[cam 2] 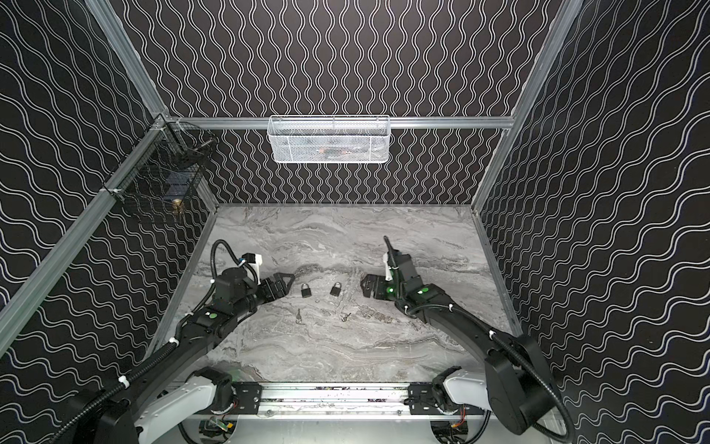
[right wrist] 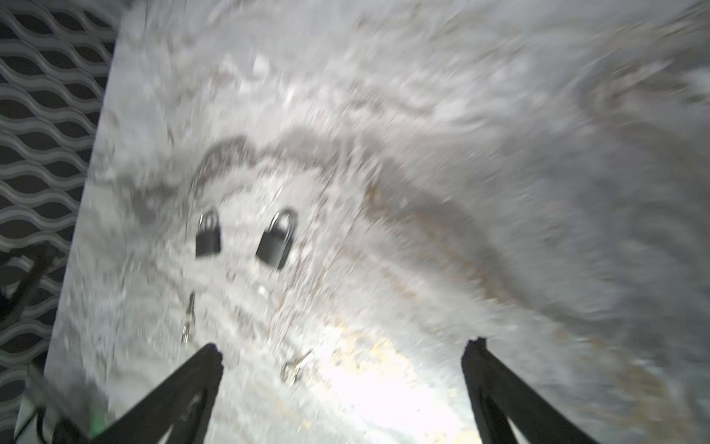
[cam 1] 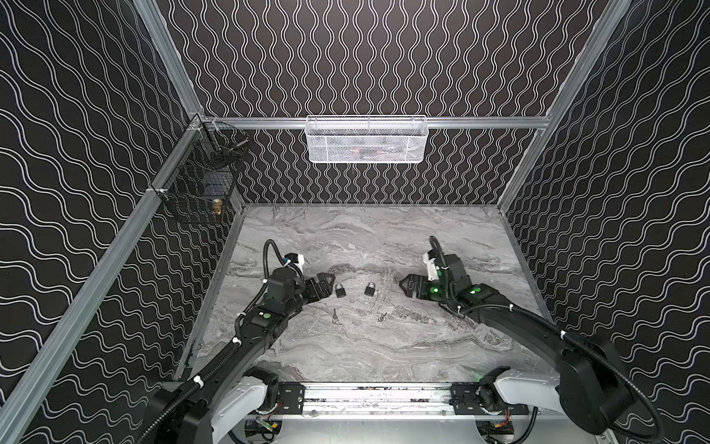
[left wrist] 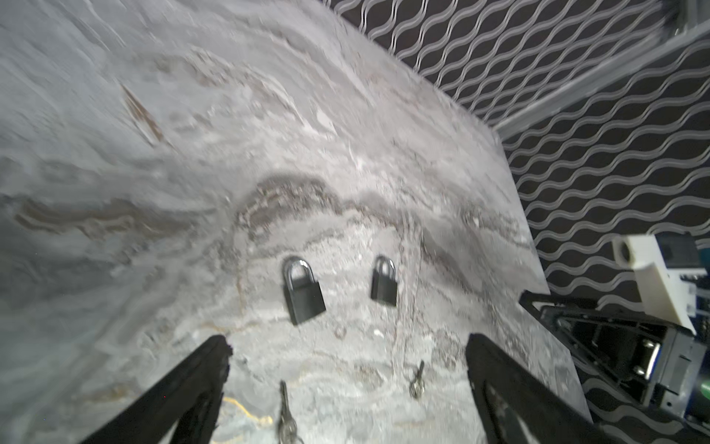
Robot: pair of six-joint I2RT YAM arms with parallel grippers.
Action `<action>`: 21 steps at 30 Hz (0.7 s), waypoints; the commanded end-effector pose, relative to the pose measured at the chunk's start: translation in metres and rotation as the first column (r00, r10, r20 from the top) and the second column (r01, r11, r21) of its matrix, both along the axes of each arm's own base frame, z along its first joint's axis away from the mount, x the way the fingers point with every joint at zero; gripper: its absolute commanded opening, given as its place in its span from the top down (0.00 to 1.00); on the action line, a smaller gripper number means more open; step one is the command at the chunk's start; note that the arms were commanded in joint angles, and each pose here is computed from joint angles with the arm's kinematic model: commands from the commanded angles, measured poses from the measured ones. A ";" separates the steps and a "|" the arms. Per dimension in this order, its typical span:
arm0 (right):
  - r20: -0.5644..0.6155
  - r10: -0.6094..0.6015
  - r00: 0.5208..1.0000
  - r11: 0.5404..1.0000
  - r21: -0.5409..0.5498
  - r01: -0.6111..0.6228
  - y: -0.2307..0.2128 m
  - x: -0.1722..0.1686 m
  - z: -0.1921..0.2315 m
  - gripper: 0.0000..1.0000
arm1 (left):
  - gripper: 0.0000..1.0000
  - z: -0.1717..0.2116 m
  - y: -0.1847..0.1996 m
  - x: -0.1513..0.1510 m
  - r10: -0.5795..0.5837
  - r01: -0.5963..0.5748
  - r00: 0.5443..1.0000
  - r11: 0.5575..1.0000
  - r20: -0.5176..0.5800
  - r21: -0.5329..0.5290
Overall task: Unlock with the key
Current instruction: 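Move both grippers toward the padlocks and keys at table center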
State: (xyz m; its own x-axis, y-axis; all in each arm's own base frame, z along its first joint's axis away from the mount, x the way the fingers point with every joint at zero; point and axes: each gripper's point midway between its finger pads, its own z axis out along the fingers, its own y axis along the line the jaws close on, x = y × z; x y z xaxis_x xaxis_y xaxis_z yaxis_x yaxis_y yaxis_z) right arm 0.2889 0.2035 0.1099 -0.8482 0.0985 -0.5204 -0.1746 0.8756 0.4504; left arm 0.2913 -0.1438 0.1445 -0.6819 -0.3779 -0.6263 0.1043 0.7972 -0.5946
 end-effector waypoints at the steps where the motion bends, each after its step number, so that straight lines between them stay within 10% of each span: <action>1: -0.050 0.040 0.998 0.997 -0.067 -0.044 0.011 -0.015 -0.012 0.04 | 0.01 -0.006 -0.008 -0.009 -0.023 0.023 0.999 1.000 -0.039 0.002; 21: -0.175 0.314 0.933 0.894 -0.277 -0.353 0.078 -0.044 -0.062 0.46 | 0.01 -0.024 -0.021 -0.045 -0.126 0.126 0.980 0.992 -0.155 -0.011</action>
